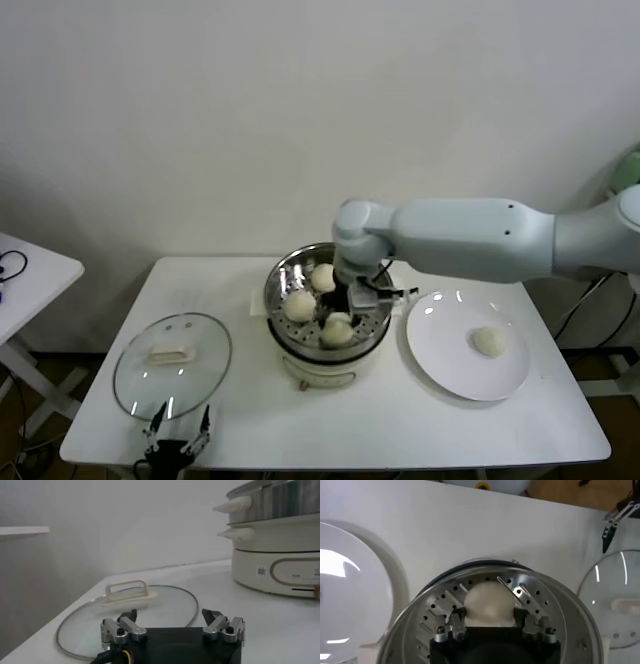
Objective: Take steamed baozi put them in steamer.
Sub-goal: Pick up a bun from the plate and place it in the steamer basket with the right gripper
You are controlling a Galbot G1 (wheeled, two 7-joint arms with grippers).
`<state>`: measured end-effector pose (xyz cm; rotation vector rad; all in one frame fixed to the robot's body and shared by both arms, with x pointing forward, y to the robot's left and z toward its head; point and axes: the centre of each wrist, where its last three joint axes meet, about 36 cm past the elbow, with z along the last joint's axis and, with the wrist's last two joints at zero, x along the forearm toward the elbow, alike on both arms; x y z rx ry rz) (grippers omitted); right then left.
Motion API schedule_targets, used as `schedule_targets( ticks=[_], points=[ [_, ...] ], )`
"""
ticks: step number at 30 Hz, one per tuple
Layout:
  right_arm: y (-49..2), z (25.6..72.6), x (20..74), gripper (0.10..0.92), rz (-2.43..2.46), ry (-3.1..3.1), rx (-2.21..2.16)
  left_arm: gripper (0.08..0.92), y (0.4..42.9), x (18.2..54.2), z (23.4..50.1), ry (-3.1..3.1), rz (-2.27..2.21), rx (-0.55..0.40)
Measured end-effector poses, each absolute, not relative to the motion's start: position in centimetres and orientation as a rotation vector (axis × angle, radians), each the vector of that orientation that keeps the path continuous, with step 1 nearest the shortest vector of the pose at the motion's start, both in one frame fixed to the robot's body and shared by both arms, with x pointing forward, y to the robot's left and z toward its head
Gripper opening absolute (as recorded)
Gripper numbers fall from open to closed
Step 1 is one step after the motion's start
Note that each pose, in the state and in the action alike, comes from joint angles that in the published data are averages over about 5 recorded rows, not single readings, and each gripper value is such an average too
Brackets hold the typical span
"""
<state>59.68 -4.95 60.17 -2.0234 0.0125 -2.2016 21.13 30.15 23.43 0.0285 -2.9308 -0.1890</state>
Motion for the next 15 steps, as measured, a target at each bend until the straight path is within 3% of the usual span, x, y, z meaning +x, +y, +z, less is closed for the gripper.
schedule_targets(
  ticks=[4, 8, 15],
  points=[
    [-4.5, 59.4, 59.6, 0.663, -2.191, -0.005, -2.021, 0.823, 30.2, 21.2, 23.4, -2.932, -0.19, 0.029],
    [-4.2, 59.3, 59.7, 0.759, -2.183, -0.009, -2.021, 0.823, 30.2, 21.1, 23.5, -2.931, -0.19, 0.03],
    [-4.7, 62.5, 61.4, 0.822, -2.207, 0.065, -2.005, 0.823, 30.1, 21.0, 23.6, -2.931, -0.191, 0.031]
  ],
)
